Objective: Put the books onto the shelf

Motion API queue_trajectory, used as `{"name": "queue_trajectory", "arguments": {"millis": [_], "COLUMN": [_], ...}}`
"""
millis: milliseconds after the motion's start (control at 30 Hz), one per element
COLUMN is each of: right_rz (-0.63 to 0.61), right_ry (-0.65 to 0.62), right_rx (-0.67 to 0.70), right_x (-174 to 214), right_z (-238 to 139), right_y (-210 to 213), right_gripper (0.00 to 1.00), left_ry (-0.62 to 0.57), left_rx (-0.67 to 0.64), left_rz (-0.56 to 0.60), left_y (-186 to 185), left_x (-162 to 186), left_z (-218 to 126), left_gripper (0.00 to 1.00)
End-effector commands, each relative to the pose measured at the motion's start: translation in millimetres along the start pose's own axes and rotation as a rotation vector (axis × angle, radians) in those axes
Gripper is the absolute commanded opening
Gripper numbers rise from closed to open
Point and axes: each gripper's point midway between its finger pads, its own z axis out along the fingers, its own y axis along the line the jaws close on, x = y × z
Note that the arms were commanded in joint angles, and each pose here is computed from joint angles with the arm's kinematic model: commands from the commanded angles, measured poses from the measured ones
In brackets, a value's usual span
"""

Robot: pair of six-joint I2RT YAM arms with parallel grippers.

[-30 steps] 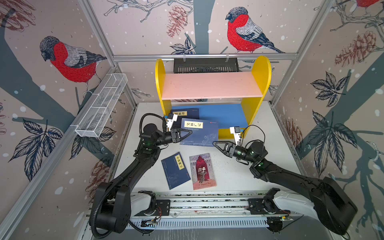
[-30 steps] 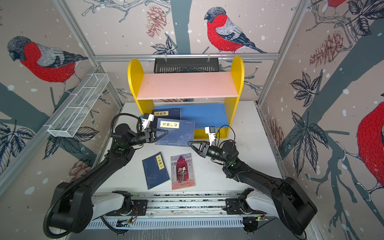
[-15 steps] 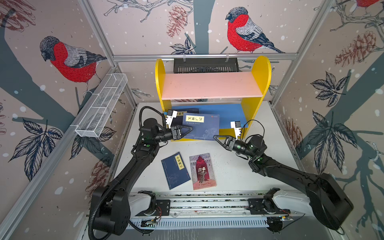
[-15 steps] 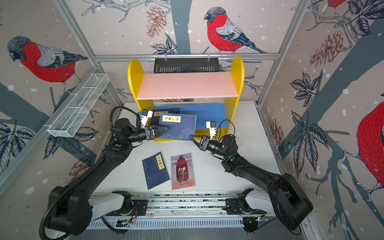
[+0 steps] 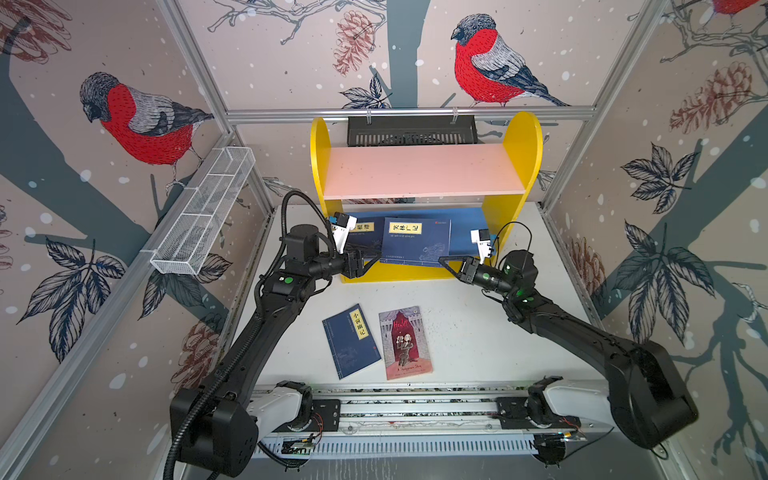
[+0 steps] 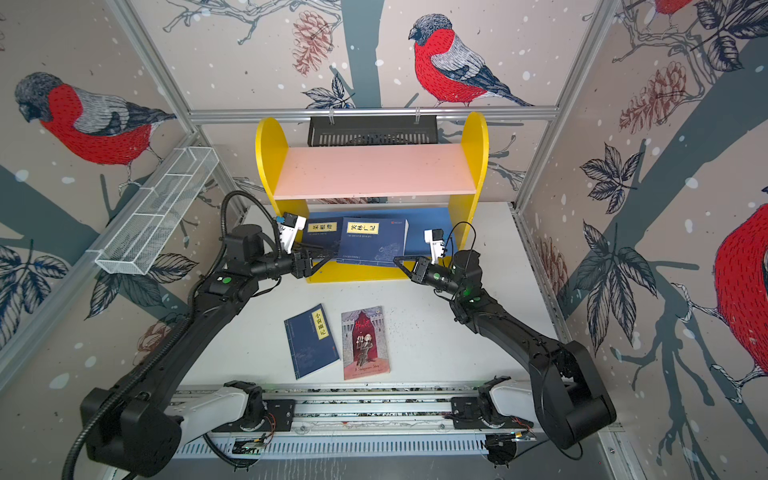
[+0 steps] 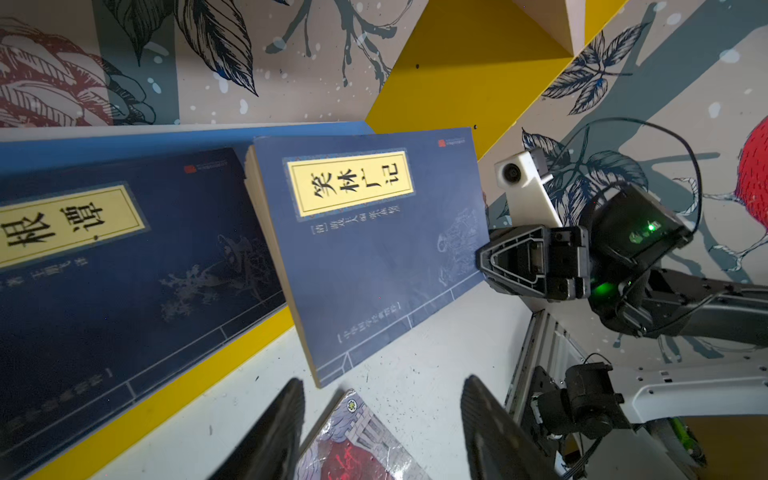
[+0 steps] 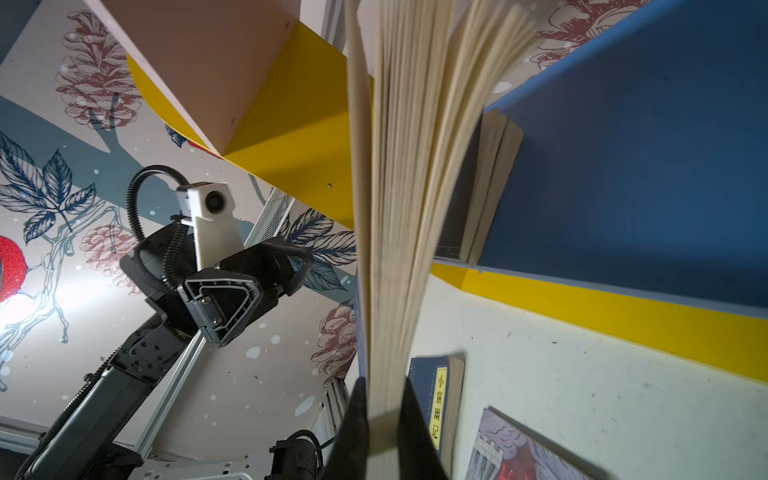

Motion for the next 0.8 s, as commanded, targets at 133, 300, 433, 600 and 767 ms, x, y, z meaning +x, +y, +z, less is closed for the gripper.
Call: {"name": "queue_trajectory", "arguments": {"millis": [133, 300, 433, 600, 767], "right_rz": [-0.027, 0.009, 0.026, 0.058, 0.091], "right_ry": [0.065, 0.079, 0.106, 0.137, 0.159], "right_rx": [-0.054, -0.063, -0.094, -0.115, -0.108], "right_x": [-8, -14, -15, -18, -15], "right_z": [21, 43, 67, 101, 125], "right_y": [6, -1, 0, -3, -11], "right_gripper": [0.01, 0.01, 0.01, 0.01, 0.01], "left_ry": [0.014, 0.027, 0.001, -0.006, -0.01], "left_rx": [0.017, -0.078, -0.202, -0.187, -0.17], "left_rz": [0.236, 0.32, 0.281, 0.253, 0.229], "left_y": [-26, -18, -3, -6, -7], "left_x": [-3, -7, -14, -12, -8], "left_z": [-10, -19, -27, -28, -26], "left_gripper": [0.58, 0.59, 0.59, 0.58, 0.58]}}
